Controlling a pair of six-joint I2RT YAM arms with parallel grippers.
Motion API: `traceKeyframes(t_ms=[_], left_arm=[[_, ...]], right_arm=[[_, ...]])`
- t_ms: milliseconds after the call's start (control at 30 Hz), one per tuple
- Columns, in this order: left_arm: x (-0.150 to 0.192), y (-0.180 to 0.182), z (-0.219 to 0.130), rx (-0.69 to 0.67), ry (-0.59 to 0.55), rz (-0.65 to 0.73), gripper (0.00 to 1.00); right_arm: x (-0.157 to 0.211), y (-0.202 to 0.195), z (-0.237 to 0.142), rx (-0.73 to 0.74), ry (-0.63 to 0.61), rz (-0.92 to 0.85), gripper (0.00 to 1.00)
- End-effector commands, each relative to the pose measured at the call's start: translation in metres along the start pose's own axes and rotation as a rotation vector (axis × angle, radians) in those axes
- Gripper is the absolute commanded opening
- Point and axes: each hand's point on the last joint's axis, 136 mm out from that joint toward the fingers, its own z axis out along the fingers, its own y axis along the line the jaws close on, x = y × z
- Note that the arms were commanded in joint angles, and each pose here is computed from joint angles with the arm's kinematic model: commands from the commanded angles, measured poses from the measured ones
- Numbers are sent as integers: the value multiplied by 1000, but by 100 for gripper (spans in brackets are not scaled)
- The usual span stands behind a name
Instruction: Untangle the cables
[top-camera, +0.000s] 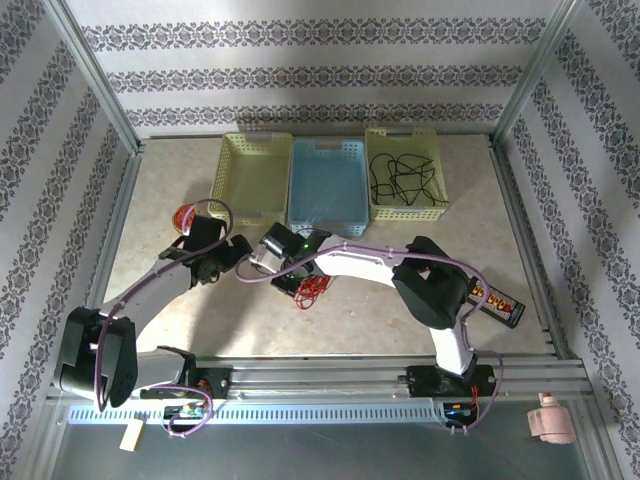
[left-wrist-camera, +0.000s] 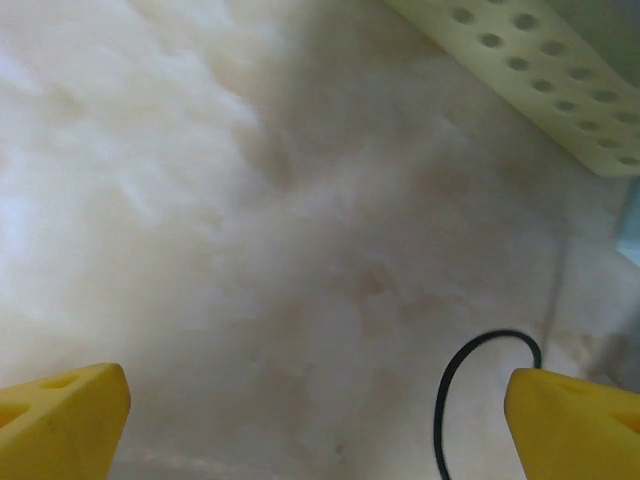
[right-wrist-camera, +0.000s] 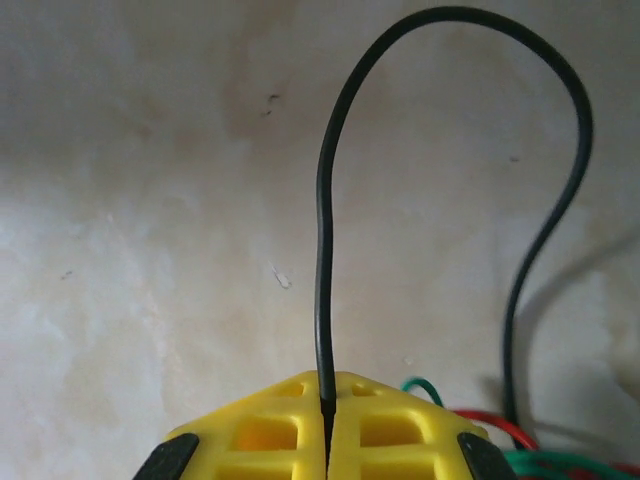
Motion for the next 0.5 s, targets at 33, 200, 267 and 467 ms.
traceKeyframes(t_ms=[33, 200, 267, 467], left_arm=[[2, -60, -15, 265, -31, 139, 97], [20, -81, -22, 353, 0, 243, 98], [33, -88, -24, 364, 29, 320, 98], [78, -106, -20, 407, 140, 505, 97]], right_arm=[[-30, -9, -68, -45, -205, 129, 0], [-42, -28, -119, -92, -370, 283, 0], [-46, -35, -136, -79, -415, 306, 0], [-58, -61, -182, 2, -556, 384, 0]])
